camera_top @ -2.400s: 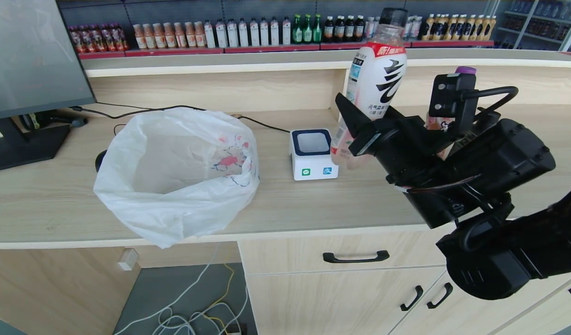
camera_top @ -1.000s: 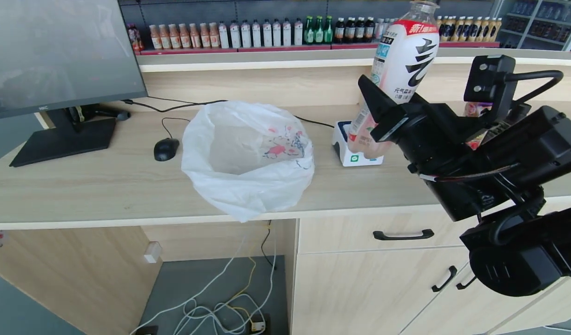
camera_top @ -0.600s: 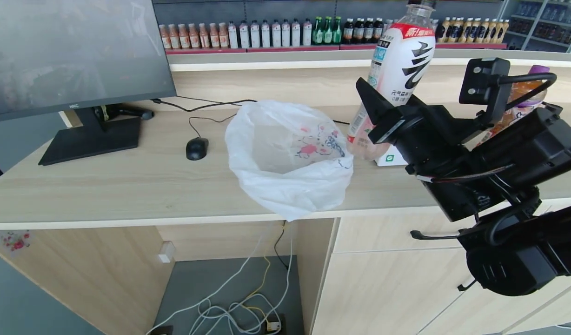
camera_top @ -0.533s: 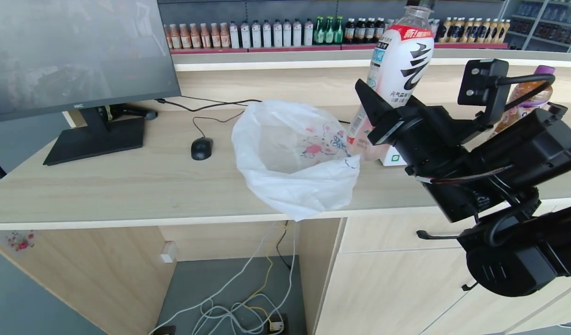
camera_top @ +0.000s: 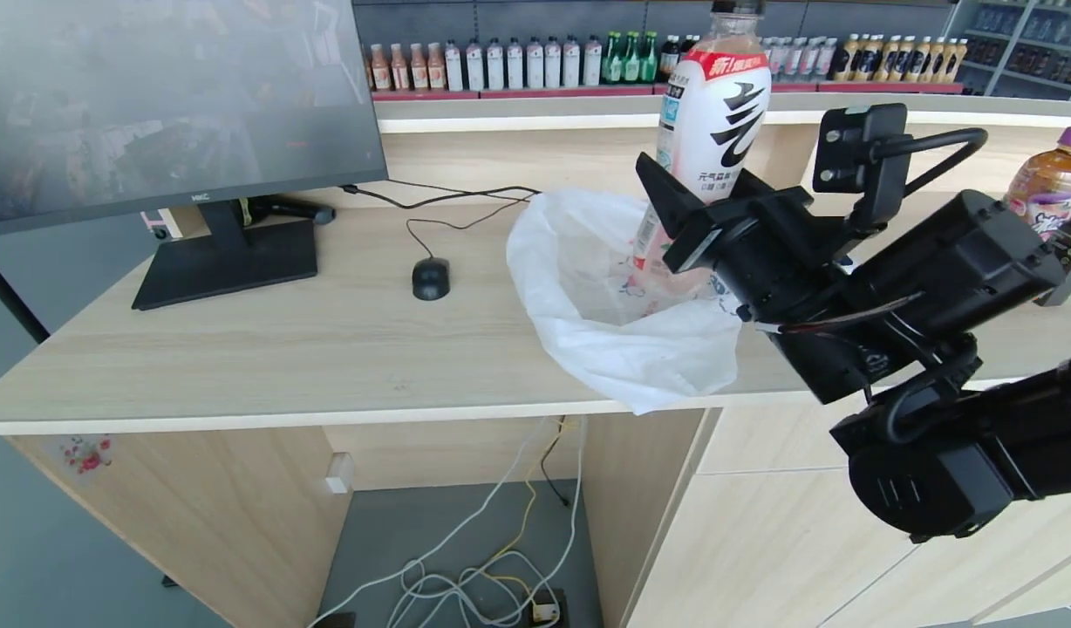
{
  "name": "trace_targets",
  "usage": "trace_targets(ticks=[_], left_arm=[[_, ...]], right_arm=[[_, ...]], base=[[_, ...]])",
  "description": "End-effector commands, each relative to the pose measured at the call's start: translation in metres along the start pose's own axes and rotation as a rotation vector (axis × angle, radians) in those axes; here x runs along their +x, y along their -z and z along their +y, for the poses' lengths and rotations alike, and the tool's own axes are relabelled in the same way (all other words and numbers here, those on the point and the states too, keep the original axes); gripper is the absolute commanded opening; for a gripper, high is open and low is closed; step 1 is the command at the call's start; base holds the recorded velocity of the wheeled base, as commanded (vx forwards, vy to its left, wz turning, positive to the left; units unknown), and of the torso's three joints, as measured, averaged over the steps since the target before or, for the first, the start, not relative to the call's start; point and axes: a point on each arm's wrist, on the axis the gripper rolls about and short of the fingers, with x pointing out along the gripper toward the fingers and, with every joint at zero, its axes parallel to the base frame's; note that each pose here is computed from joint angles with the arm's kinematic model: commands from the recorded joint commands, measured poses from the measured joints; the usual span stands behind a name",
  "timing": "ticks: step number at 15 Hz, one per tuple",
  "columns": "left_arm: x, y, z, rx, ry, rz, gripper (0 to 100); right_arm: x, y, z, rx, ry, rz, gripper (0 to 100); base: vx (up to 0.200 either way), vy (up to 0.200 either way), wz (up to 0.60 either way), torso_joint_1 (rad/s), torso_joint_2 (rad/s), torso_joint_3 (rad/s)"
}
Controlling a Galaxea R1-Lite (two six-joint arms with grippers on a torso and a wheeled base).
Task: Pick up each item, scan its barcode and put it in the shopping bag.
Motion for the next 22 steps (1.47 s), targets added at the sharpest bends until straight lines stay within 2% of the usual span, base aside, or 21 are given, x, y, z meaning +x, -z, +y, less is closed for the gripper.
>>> trace_targets(ticks=[1, 4, 11, 18, 22], left_arm=[[0.000, 0.000, 0.000, 0.000, 0.001, 0.000, 100], [0.000, 0.000, 0.000, -0.003, 0.001, 0.000, 100], [0.000, 0.000, 0.000, -0.003, 0.001, 0.000, 100], [0.000, 0.000, 0.000, -0.001, 0.001, 0.000, 100], [0.000, 0.000, 0.000, -0.003, 0.001, 0.000, 100]], right_arm=[[0.024, 0.017, 0.005, 0.009, -0.010, 0.033, 0], [0.050, 0.037, 0.002, 0.001, 0.002, 0.077, 0], [0.063, 0.070, -0.034, -0.046, 0.076, 0.134, 0], [0.090, 0.093, -0.042, -0.054, 0.090, 0.126, 0], [0.096, 0.112, -0.046, -0.058, 0.097, 0.157, 0]], base=[[0.000, 0.000, 0.00, 0.000, 0.00, 0.000], [0.000, 0.000, 0.00, 0.000, 0.00, 0.000], [0.000, 0.000, 0.00, 0.000, 0.00, 0.000], [0.000, 0.000, 0.00, 0.000, 0.00, 0.000], [0.000, 0.000, 0.00, 0.000, 0.00, 0.000]])
